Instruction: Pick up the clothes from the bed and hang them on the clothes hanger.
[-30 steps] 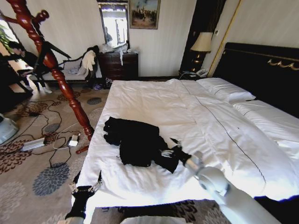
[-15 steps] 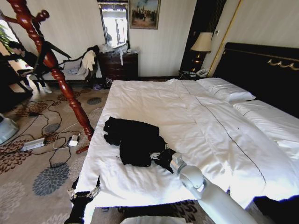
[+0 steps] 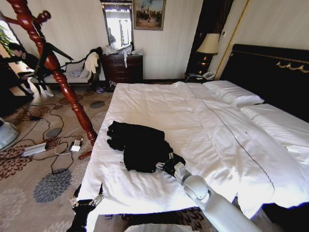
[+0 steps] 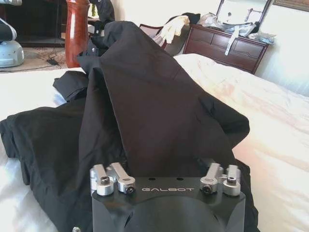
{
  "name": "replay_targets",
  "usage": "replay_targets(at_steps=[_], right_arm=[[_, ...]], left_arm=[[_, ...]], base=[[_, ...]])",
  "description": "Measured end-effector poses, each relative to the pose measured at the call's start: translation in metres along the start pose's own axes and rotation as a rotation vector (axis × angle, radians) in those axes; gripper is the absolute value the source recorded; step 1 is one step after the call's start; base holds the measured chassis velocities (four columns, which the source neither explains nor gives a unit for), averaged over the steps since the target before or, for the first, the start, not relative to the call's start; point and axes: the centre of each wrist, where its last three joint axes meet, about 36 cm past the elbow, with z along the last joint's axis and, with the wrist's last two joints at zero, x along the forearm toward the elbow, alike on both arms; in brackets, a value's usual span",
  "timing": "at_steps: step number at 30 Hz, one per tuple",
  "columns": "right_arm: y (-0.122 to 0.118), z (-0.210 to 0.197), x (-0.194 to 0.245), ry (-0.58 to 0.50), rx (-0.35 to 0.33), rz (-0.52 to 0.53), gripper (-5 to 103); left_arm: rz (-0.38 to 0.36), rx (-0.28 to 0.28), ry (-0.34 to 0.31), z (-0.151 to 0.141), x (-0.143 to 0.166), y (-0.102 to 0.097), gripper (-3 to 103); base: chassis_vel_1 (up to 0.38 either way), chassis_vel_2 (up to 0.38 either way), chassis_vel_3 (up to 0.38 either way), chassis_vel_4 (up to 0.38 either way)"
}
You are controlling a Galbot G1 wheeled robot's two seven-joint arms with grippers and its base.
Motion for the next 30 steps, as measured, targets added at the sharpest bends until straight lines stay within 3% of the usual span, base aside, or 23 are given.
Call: replay_targets(at_steps=[4, 6, 12, 14, 17, 20, 24, 27, 28, 30], right_arm=[[0.004, 0.002, -0.001, 0.002, -0.032, 0.000, 53], [0.006, 0.002, -0.001, 0.002, -0.037, 0.000, 53], [0.014, 0.004, -0.003, 0.009, -0.043, -0.008, 25], [0.015, 0.005, -0.004, 0.010, -0.042, -0.006, 25], [0.018, 0.007, -0.003, 0.016, -0.049, 0.005, 9], [0.018, 0.006, 0.000, 0.013, -0.067, 0.030, 2], [0.002, -0.010, 0.011, -0.023, -0.128, 0.064, 1], [-0.028, -0.035, 0.028, -0.067, -0.195, 0.102, 0], [-0.028, -0.035, 0.028, -0.067, -0.195, 0.102, 0], [-0.051, -0.051, 0.038, -0.096, -0.214, 0.139, 0]], left_arm=[[-0.009, 0.016, -0.001, 0.001, -0.001, 0.001, 100], [-0.010, 0.020, -0.002, 0.001, -0.002, 0.001, 100], [-0.013, 0.024, -0.003, 0.000, -0.003, 0.001, 100], [-0.014, 0.024, -0.004, 0.000, -0.004, 0.001, 100], [-0.016, 0.023, -0.001, 0.001, -0.004, 0.002, 100], [-0.018, 0.023, -0.001, 0.001, -0.004, 0.003, 100], [-0.017, 0.024, -0.001, 0.002, -0.004, 0.002, 100], [-0.014, 0.025, 0.001, 0.003, -0.003, -0.001, 100], [-0.014, 0.025, 0.001, 0.003, -0.003, -0.001, 100], [-0.011, 0.025, 0.004, 0.005, -0.003, -0.002, 100]], base=[[0.000, 0.000, 0.000, 0.000], [0.000, 0.000, 0.000, 0.000], [0.000, 0.000, 0.000, 0.000], [0.000, 0.000, 0.000, 0.000], [0.000, 0.000, 0.000, 0.000], [0.000, 0.000, 0.000, 0.000], [0.000, 0.000, 0.000, 0.000], [0.000, 0.000, 0.000, 0.000], [0.000, 0.000, 0.000, 0.000], [0.000, 0.000, 0.000, 0.000]])
